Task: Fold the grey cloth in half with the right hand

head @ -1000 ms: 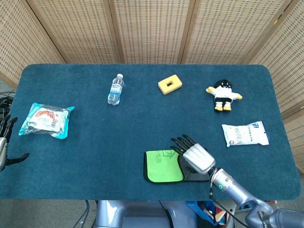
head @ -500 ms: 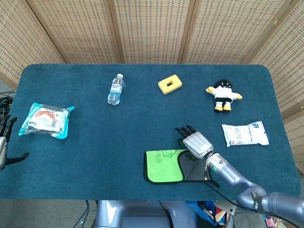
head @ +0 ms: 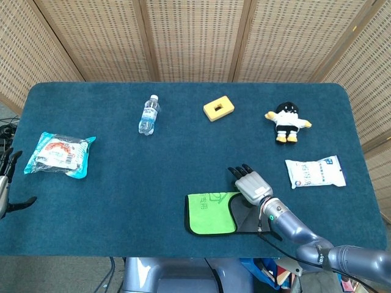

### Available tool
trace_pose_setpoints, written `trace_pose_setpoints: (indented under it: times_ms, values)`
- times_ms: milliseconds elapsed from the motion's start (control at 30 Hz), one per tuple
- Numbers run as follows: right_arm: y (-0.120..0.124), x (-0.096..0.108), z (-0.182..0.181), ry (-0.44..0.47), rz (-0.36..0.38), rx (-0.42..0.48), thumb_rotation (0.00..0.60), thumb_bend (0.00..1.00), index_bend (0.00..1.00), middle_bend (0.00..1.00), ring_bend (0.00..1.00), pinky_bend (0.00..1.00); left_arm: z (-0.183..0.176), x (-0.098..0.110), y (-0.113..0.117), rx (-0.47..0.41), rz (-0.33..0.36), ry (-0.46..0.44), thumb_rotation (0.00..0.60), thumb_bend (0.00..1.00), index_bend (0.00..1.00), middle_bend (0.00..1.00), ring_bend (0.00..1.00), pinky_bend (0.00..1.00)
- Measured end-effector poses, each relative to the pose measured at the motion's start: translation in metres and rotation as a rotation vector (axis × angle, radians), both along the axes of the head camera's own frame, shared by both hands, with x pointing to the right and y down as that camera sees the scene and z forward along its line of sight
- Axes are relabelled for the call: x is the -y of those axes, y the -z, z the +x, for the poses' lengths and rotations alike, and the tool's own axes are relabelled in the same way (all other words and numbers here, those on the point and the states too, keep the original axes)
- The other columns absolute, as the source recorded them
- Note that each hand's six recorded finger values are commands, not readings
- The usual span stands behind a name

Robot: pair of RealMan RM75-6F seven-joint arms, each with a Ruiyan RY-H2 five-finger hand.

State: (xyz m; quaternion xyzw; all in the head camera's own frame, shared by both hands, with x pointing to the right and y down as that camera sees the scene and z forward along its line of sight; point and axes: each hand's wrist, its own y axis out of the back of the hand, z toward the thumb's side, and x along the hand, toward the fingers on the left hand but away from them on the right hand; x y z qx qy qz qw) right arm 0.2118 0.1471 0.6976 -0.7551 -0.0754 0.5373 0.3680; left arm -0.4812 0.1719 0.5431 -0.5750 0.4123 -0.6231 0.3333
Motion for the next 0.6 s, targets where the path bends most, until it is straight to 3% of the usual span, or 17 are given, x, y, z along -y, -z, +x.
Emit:
trace_pose_setpoints:
  times_ms: [600]
  values:
    - [-0.0084,-0.0067,0.0037,0.002,-0.011,-0.023,0.600,0.51,0.58,0.00,0.00,0.00,-0.0002,0.0004,-0.0005,0.001,0.000,0.002,0.600,0.12,0.00,0.00,0.00,0.00]
